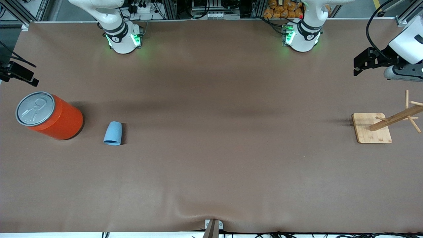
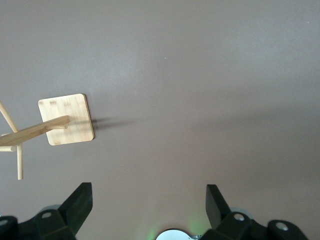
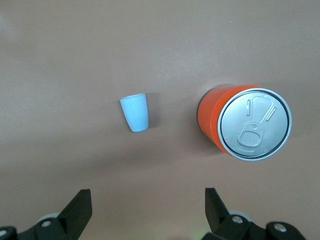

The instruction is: Flip cup

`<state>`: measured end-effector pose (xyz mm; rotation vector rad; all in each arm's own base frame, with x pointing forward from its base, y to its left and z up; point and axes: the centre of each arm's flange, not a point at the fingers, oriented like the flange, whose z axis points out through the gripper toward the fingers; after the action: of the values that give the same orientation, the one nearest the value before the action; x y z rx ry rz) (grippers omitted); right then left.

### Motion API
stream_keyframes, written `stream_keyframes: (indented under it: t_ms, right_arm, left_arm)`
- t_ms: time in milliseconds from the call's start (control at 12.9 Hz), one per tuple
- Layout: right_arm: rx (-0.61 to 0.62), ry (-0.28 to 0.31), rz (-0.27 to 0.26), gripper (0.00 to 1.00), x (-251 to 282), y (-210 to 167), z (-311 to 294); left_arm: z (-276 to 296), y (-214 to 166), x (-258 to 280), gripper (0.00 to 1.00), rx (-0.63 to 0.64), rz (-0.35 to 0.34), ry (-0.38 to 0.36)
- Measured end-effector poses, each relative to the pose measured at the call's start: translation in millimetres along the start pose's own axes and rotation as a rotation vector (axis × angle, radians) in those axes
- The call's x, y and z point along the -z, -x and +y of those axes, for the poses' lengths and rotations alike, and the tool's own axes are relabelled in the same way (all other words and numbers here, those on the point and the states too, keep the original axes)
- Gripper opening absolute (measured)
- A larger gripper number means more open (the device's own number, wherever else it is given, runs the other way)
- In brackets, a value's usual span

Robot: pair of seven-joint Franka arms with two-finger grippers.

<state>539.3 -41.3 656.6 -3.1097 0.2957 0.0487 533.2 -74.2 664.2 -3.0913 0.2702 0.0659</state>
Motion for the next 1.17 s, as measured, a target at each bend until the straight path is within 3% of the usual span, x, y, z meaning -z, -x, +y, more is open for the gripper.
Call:
stream_keyframes:
  t_ms: [854,1165]
  right_arm:
    - [0.014,0.002,-0.014,1.0,-7.0,-3.0,-8.0]
    - [0.023,0.018,-0.126,1.0,-71.2,-35.8,-17.7]
  left_arm:
    - [22.9,-5.2,-6.2,1.0,-0.007,-0.012,0.008]
    - [32.4,-16.8,-23.0,1.0,0.059,-0.043,0.03]
